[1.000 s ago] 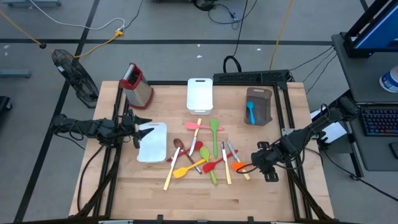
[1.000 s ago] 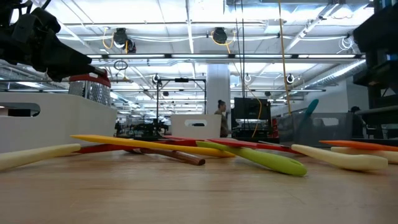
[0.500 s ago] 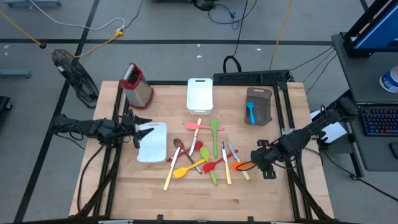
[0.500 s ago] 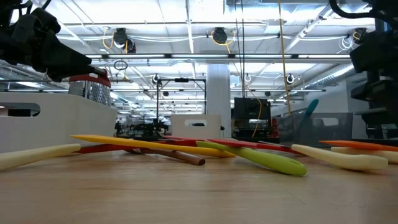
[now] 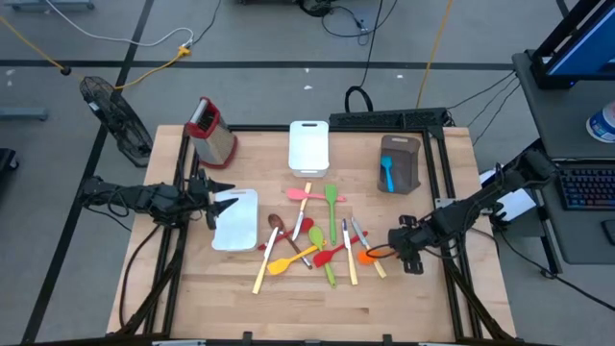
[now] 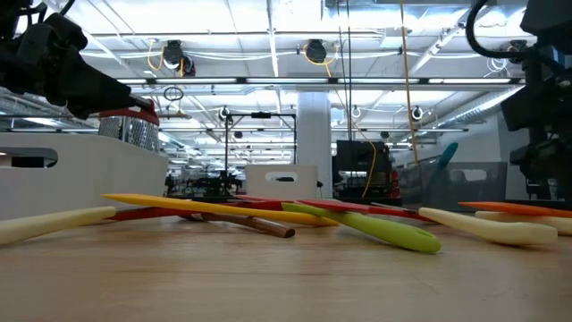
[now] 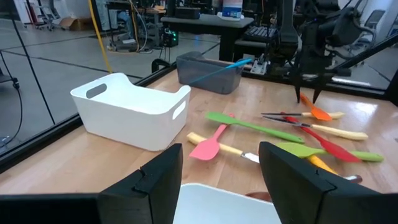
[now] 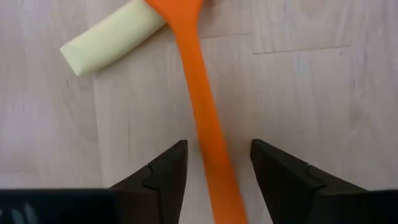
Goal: Pick & Place Kitchen Items
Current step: Put the orange spatula into the black bin
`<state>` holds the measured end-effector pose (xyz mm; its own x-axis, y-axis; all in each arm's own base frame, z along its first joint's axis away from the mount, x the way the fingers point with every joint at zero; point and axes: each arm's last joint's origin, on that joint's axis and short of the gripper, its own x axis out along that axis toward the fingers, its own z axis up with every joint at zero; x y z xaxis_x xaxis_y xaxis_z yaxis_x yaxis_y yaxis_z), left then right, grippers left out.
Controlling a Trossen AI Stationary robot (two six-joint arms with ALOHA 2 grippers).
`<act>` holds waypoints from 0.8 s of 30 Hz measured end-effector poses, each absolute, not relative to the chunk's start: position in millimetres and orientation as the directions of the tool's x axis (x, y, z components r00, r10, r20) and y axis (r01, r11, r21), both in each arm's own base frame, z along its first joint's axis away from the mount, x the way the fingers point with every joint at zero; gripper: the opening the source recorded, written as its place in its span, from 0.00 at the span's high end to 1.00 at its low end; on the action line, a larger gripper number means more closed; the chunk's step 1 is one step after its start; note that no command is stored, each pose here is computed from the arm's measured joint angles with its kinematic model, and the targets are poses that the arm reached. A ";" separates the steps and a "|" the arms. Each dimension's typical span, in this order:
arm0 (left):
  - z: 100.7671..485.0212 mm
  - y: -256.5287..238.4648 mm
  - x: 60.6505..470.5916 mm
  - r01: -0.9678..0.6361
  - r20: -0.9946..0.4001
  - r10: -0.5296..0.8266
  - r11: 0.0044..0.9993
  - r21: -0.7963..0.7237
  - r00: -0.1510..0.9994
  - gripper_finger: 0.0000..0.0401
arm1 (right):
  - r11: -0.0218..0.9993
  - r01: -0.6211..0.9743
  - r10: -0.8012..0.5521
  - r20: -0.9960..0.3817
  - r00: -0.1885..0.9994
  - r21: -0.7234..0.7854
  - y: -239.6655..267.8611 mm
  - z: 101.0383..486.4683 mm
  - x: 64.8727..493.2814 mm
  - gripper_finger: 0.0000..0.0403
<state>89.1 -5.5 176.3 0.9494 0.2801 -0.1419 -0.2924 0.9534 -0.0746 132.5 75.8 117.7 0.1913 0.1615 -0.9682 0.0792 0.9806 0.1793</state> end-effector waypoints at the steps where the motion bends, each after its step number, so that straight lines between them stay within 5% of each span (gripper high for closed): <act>1: 175.8 -5.5 89.0 -0.293 -0.146 0.280 0.953 -0.073 0.949 0.46 | 0.981 0.084 0.156 -0.971 0.183 0.174 74.7 115.4 130.5 0.59; 18: 174.0 -5.4 88.7 -0.295 -0.163 0.281 0.953 -0.070 0.946 0.46 | 0.986 0.103 0.116 -0.979 0.166 0.134 70.6 108.8 124.8 0.89; 24: 174.0 -5.4 88.7 -0.295 -0.163 0.281 0.953 -0.069 0.946 0.46 | 0.983 0.114 0.122 -0.978 0.172 0.142 71.3 109.9 126.0 0.91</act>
<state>88.7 -5.4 174.0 0.9457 0.2811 -0.1630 -0.2952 0.9529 -0.0693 126.0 71.3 109.9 0.1720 0.1215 -0.9776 0.1139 0.9833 0.1423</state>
